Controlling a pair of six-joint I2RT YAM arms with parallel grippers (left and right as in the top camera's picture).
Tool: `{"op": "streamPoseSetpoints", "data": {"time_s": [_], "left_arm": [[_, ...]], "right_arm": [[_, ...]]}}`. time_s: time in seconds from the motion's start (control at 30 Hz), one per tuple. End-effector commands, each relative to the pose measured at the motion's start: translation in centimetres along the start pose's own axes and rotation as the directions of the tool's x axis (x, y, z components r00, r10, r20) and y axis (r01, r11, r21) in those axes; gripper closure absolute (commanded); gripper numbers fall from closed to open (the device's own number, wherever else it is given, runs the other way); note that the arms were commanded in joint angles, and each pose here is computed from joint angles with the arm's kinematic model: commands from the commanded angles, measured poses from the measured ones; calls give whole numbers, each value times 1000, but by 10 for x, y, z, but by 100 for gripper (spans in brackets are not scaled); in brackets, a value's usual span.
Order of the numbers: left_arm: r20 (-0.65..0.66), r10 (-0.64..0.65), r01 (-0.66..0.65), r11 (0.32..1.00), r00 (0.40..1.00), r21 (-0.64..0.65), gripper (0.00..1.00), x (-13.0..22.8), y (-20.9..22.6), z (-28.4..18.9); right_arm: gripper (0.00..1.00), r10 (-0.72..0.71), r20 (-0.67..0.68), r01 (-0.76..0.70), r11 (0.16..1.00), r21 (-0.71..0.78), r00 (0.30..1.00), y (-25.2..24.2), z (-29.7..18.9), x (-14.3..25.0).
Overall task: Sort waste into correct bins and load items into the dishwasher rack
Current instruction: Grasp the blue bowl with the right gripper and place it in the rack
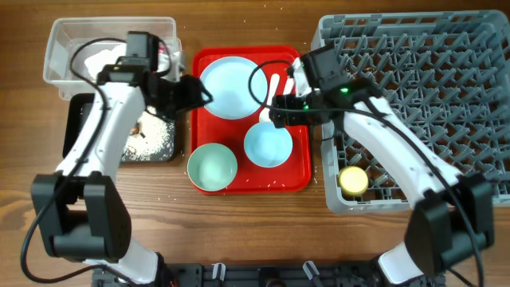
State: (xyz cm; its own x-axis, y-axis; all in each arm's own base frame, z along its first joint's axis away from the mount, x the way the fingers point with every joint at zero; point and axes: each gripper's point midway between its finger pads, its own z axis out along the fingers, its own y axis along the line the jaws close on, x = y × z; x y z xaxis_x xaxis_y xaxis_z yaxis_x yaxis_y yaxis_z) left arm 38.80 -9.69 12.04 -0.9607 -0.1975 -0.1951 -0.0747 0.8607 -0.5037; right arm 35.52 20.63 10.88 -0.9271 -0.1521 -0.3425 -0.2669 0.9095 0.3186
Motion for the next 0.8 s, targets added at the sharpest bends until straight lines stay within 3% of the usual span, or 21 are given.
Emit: {"op": "streamPoseSetpoints", "data": {"time_s": [0.0,0.2,0.23,0.27,0.33,0.5,0.63,0.7,0.77], "left_arm": [[62,-87,87,996,994,9,38,-17,19,-21],[77,-114,114,993,991,5,36,-21,29,-26],[77,-114,114,993,990,5,36,-21,29,-26],[78,-114,114,993,990,1,36,-22,30,-26],[80,-114,114,993,990,-4,35,-22,31,-26],[83,-113,114,994,990,-5,27,-22,31,-26],[82,-113,114,993,990,-4,4,-22,31,-26],[82,-113,114,993,990,-5,0,-22,31,-26],[82,-113,114,994,990,-4,0,-22,31,-26]], "right_arm": [[32,-88,-73,90,996,18,993,-7,31,8],[36,-75,-206,86,995,49,976,-28,76,35],[41,-72,-212,84,995,50,975,-29,78,36],[67,-71,-215,84,995,51,974,-29,80,37],[94,-71,-215,84,995,51,974,-29,80,37],[96,-59,-177,70,996,57,982,-25,61,27],[96,-21,99,0,978,208,995,-35,-36,-31],[96,15,353,-157,912,379,935,-65,-113,-63],[96,-20,558,-346,765,543,830,-103,-186,-77]]}}
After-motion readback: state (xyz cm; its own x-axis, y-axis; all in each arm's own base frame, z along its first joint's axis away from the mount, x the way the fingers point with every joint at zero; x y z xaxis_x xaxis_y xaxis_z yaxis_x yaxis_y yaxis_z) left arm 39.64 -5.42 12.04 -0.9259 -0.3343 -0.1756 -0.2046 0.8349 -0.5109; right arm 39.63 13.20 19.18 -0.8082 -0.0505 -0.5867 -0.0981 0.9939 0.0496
